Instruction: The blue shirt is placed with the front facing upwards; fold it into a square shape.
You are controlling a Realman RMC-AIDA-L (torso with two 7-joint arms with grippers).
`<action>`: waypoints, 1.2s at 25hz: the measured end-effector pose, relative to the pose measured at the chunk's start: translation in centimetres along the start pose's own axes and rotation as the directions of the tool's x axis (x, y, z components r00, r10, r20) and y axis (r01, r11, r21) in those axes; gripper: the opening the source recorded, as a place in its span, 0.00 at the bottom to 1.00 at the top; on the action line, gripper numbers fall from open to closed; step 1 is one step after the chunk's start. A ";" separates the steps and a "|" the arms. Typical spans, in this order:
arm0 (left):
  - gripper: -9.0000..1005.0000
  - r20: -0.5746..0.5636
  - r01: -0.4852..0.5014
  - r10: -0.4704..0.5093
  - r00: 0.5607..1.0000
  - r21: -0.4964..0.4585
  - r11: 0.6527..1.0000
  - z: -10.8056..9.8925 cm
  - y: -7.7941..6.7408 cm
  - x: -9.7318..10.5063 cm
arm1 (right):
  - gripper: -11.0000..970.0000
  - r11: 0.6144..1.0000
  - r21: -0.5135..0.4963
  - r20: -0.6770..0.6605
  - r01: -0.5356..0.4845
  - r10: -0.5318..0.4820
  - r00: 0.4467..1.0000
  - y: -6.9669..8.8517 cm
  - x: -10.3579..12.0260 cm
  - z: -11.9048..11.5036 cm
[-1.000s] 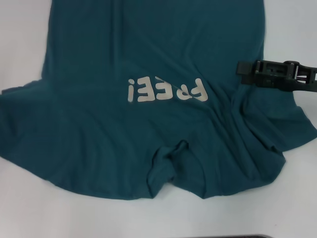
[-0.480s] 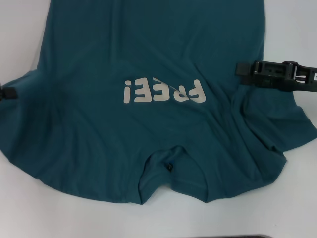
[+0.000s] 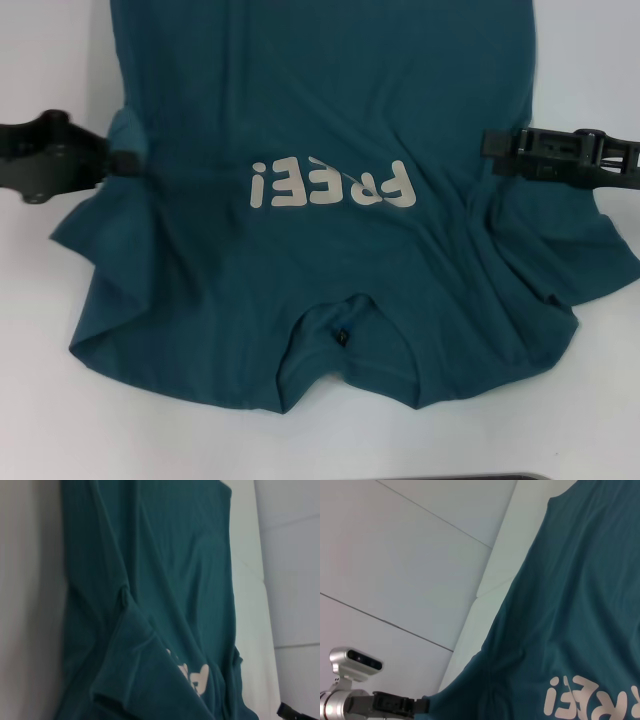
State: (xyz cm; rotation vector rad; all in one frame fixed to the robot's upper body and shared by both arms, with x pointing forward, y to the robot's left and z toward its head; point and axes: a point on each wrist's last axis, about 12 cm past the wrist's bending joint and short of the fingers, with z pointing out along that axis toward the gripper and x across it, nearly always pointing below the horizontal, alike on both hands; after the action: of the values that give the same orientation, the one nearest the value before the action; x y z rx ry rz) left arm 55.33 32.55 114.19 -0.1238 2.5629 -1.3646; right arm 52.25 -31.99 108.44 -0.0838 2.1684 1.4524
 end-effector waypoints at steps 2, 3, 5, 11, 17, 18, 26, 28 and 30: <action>0.04 -0.011 -0.010 0.010 1.000 0.004 1.000 0.9 -0.5 -0.2 | 0.97 1.000 0.002 -0.004 0.002 -0.002 1.000 0.0 0.0 0.0; 0.04 -0.012 -0.015 0.015 1.000 0.007 1.000 1.3 -0.7 -0.3 | 0.97 1.000 0.003 -0.007 0.004 -0.004 1.000 0.0 -0.1 0.1; 0.04 -0.010 -0.009 0.009 1.000 0.016 1.000 2.3 -0.9 -0.6 | 0.97 1.000 0.006 -0.012 0.006 -0.006 1.000 0.0 -0.1 0.2; 0.04 -0.013 0.055 -0.054 0.998 0.037 0.998 5.0 -0.3 -1.2 | 0.97 1.000 0.017 -0.017 0.007 -0.007 1.000 -0.1 -0.1 0.3; 0.08 0.023 0.046 -0.046 0.999 0.027 0.999 5.5 -0.1 -1.8 | 0.97 1.000 0.017 -0.017 0.007 -0.007 1.000 -0.1 -0.1 0.4; 0.09 0.023 0.045 -0.046 0.999 0.027 0.999 5.5 -0.1 -1.8 | 0.97 1.000 0.017 -0.017 0.007 -0.007 1.000 -0.1 -0.1 0.4; 0.23 -0.011 0.048 -0.048 0.999 0.001 0.999 5.9 -0.4 -1.8 | 0.97 1.000 0.020 -0.026 0.010 -0.009 1.000 -0.1 -0.2 0.5; 0.31 -0.023 0.036 -0.036 0.999 -0.009 0.999 5.9 -0.8 -1.9 | 0.97 1.000 0.022 -0.025 0.009 -0.009 1.000 -0.1 -0.2 0.5; 0.39 -0.032 0.011 -0.011 0.999 -0.008 1.000 5.8 -1.3 -2.0 | 0.97 1.000 0.028 -0.023 0.008 -0.008 1.000 -0.2 -0.2 0.4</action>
State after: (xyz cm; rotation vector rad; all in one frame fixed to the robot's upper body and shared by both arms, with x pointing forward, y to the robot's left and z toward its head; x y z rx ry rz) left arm 58.63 27.44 112.48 -0.1190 2.5974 -1.3717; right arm 52.68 -31.74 108.28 -0.0993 2.2033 1.4232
